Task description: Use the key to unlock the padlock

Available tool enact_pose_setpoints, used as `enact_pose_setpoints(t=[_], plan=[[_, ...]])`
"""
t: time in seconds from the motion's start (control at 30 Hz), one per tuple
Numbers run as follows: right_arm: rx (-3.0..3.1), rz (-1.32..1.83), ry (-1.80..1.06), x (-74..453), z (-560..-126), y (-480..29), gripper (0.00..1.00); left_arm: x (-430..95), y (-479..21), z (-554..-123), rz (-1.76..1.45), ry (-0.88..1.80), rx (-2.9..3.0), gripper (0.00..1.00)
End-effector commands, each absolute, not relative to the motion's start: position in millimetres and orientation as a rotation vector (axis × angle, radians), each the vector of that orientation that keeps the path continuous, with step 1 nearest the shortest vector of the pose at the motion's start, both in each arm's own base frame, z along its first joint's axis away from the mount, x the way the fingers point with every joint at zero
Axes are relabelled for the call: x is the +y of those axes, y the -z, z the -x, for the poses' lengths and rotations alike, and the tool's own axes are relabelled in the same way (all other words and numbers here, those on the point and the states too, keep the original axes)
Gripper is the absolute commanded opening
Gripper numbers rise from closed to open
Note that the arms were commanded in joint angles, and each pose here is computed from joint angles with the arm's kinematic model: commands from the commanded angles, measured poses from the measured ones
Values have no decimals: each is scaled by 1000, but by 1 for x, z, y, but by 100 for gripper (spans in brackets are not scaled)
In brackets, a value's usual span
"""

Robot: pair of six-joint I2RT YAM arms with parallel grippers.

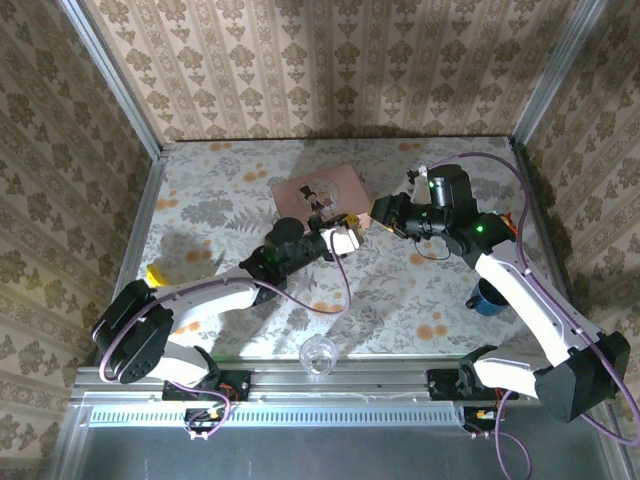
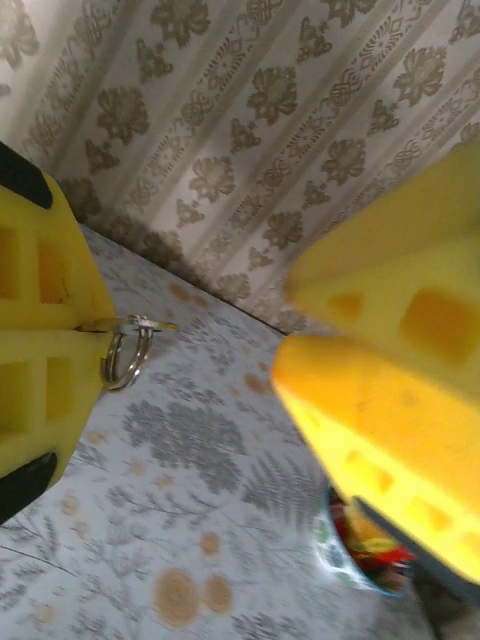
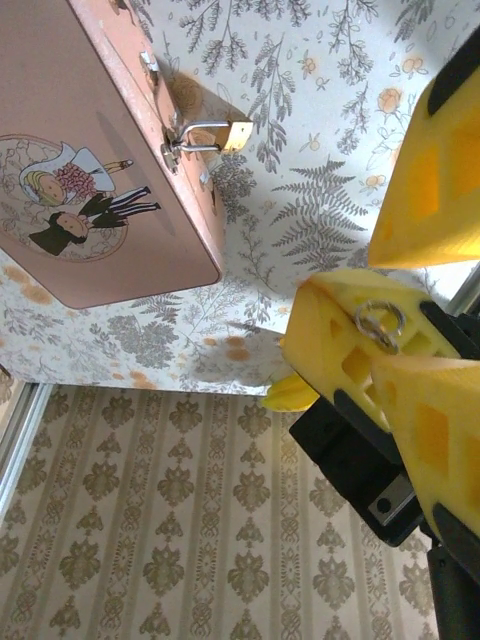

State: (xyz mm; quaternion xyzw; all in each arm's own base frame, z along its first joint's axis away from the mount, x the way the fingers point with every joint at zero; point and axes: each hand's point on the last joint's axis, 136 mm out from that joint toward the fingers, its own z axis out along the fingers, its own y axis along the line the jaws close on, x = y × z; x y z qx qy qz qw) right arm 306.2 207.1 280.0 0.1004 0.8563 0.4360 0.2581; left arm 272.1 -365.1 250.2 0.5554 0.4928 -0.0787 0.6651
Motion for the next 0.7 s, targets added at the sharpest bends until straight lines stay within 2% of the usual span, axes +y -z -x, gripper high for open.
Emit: enact_pose_setpoints(t=[0.0,0.33,0.67], plan=[[2297,-256,-1248,216,-300,-286,35,-354,-243,-282,-1312,-12,1103,0],[2355,-258,-1252,229,-300,-271,34,-360,-248,-278,-1294,16,1088,0],[2382,-233,-1294,248,-304,-261,39,-362,-254,-273,-1276,42,1069,0]])
